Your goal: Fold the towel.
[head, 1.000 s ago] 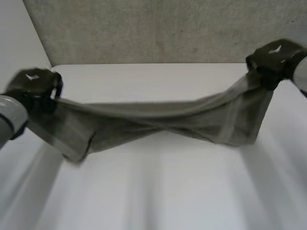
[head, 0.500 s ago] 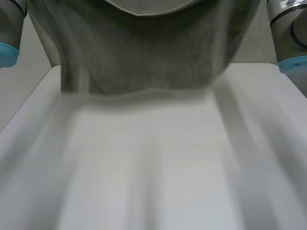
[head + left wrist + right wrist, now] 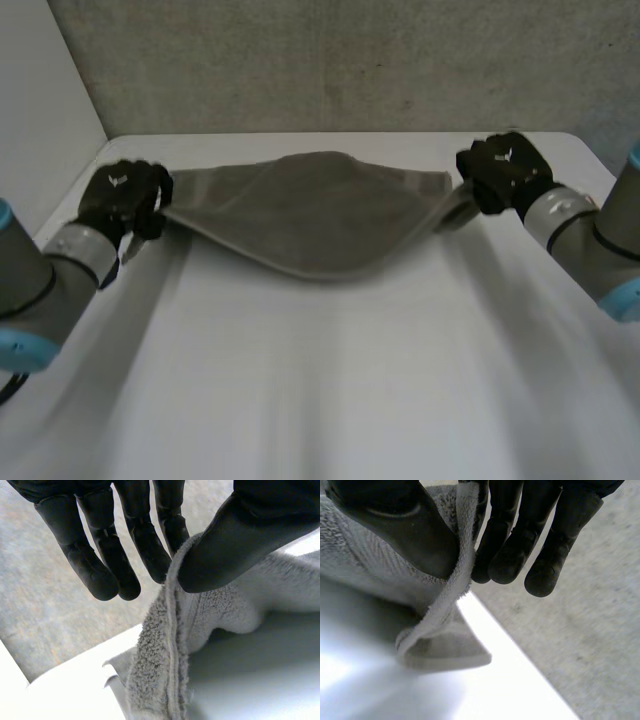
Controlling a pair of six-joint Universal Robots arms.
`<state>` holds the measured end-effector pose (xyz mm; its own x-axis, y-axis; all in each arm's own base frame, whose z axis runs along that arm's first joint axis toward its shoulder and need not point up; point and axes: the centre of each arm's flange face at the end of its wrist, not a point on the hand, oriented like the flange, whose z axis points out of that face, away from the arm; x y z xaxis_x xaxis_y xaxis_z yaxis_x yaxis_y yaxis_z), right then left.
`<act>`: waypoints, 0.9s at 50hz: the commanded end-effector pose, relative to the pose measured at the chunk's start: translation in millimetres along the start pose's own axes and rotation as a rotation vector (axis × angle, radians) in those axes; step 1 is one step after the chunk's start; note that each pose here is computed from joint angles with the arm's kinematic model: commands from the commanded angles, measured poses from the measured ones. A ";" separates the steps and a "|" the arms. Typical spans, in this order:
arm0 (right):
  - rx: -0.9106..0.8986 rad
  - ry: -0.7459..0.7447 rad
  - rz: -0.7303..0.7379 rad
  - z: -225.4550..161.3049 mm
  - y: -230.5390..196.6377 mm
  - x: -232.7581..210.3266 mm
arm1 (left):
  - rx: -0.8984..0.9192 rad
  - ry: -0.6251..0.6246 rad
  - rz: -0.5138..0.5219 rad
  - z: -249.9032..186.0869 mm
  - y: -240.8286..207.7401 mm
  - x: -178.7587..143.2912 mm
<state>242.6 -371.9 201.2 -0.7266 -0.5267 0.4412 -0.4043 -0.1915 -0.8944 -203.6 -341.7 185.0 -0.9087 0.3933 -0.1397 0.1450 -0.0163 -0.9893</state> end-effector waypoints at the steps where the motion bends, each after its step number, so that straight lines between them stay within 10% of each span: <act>1: -0.034 0.012 -0.017 -44.1 -29.3 9.1 | -0.016 -0.022 0.150 -36.9 -8.1 -1.1; 14: -0.115 0.073 0.006 -95.8 -66.9 44.1 | 0.094 -0.023 0.199 -67.9 -49.1 -23.6; 45: -0.226 0.172 -0.004 87.1 71.3 22.2 | -0.130 -0.003 0.188 123.1 41.9 -10.9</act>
<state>236.5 -464.6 151.1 -0.8002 -0.3835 0.4611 -0.5074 0.0230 -0.8614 -227.7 -450.7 145.2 -0.8657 0.3821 -0.3233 0.3617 0.0311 -0.9318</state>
